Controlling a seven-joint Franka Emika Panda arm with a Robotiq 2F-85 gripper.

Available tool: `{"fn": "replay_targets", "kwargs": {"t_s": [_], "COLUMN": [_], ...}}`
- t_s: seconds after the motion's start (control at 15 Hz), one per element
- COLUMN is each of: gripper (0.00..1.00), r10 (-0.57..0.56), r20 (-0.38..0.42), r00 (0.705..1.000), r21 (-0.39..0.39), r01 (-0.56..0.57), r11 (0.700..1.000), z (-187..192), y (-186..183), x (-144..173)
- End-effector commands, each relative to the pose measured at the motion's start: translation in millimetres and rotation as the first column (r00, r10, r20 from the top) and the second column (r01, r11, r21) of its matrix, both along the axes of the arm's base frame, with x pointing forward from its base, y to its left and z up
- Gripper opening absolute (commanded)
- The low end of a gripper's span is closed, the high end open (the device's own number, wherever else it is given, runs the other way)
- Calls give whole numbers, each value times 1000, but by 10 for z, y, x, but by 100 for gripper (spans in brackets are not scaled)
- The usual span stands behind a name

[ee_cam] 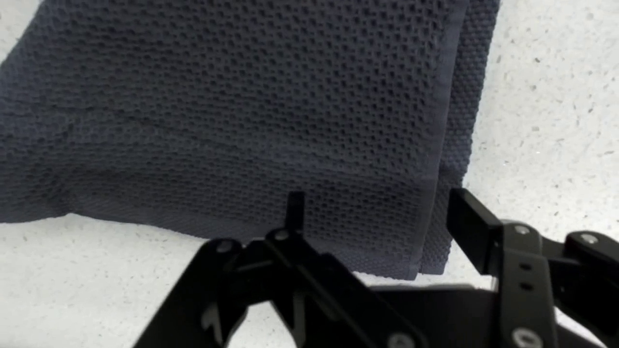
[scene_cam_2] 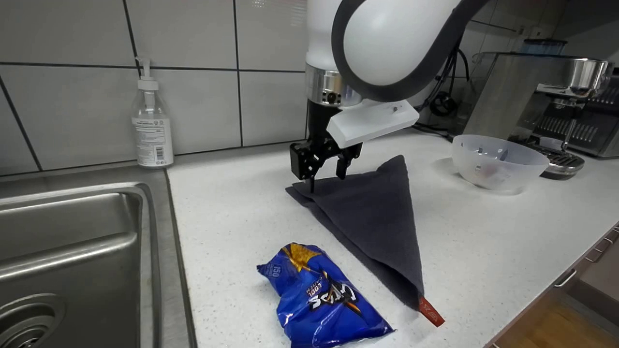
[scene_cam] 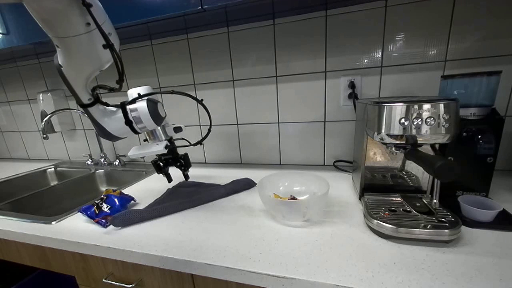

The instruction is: Fold the towel

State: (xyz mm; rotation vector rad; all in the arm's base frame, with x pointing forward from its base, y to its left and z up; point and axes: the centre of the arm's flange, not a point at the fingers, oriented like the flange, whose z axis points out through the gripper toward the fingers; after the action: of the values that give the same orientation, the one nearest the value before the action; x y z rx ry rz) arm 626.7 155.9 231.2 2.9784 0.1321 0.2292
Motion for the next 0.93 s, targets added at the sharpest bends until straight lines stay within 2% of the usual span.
{"fn": "replay_targets", "kwargs": {"t_s": [0.0,0.47,0.87], "gripper": [100,100,100], "r10": [-26,-135,-245], "r20": [-4,4,-20], "r00": [1000,991,969], "r21": [21,48,65], "r01": [26,135,245], "r11": [999,990,967], "z": [167,278,223], "y": [-139,-480,-800], "x": [-9,-39,-52]}}
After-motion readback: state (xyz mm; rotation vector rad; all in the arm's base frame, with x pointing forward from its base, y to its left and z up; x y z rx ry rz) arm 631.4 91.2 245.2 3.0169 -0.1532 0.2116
